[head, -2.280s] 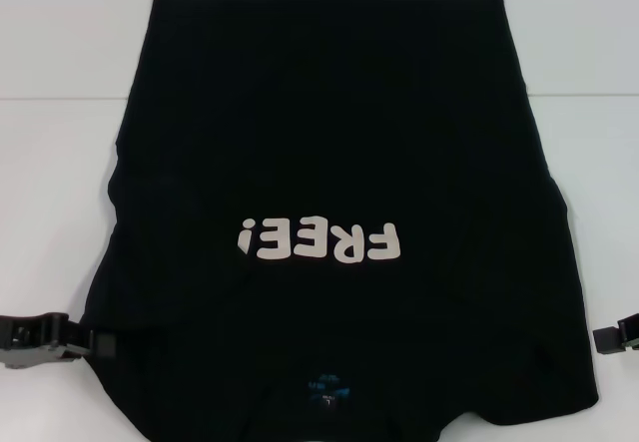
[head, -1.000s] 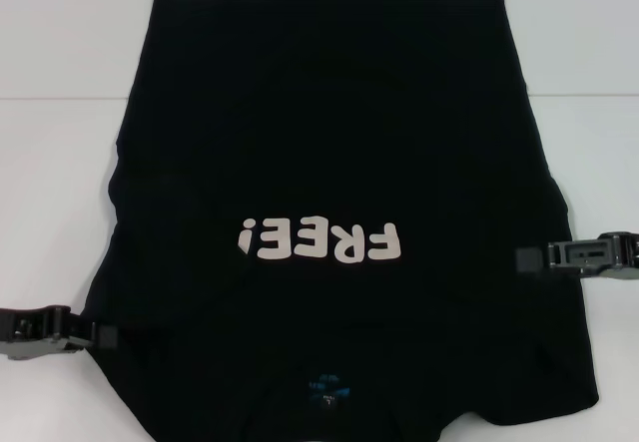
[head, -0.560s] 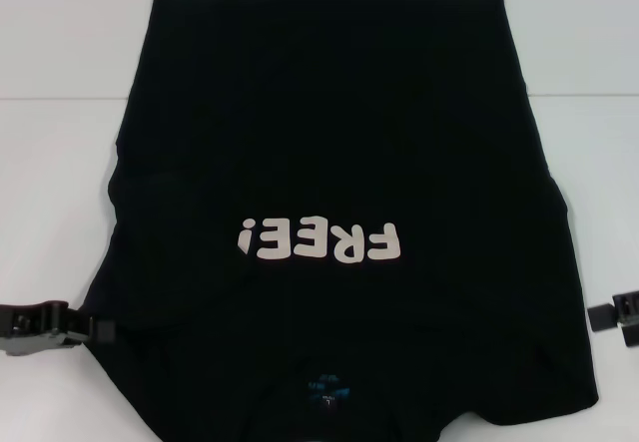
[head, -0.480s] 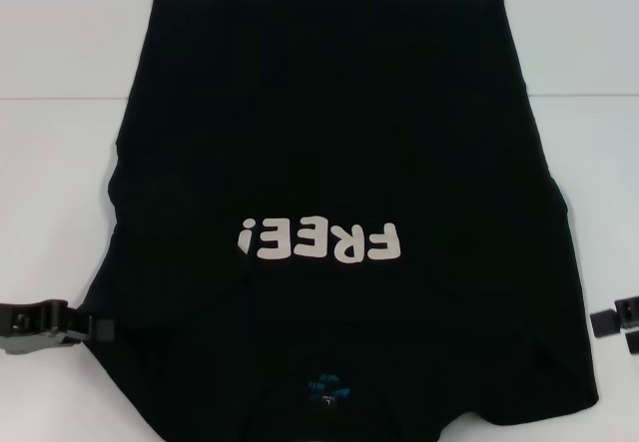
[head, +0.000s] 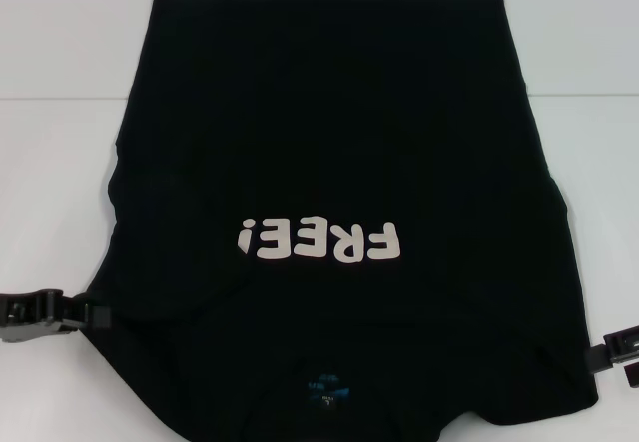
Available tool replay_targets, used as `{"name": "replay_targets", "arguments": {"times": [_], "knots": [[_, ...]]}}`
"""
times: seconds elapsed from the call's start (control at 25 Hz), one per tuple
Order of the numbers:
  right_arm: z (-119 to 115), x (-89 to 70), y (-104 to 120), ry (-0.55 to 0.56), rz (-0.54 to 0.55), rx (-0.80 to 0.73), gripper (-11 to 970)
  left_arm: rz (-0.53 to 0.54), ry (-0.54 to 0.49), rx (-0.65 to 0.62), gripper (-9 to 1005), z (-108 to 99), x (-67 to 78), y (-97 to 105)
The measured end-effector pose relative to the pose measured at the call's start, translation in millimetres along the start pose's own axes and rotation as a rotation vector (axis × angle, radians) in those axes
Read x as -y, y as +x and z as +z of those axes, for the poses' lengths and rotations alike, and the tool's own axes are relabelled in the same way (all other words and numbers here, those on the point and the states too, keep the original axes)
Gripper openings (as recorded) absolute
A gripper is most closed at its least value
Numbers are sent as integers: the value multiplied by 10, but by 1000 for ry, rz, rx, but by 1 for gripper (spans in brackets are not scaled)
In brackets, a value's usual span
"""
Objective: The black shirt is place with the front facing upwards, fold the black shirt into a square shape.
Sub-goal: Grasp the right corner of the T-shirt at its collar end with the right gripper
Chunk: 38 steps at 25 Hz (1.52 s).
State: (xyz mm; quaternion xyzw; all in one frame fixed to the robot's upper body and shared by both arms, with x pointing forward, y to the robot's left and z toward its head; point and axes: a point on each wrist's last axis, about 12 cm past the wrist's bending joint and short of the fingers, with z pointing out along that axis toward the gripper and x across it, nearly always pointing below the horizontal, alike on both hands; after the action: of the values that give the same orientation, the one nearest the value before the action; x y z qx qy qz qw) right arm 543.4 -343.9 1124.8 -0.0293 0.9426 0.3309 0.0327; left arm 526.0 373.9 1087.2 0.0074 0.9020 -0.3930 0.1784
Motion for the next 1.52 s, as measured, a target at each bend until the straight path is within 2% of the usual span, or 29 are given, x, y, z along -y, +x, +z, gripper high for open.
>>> {"name": "replay_targets", "arguments": {"times": [0.88, 1.52], "knots": [[255, -72, -102, 60, -30, -34, 861, 3, 1, 2, 33, 39, 2, 4], [313, -88, -127, 81, -43, -48, 857, 10, 3, 2, 34, 48, 8, 1]]}}
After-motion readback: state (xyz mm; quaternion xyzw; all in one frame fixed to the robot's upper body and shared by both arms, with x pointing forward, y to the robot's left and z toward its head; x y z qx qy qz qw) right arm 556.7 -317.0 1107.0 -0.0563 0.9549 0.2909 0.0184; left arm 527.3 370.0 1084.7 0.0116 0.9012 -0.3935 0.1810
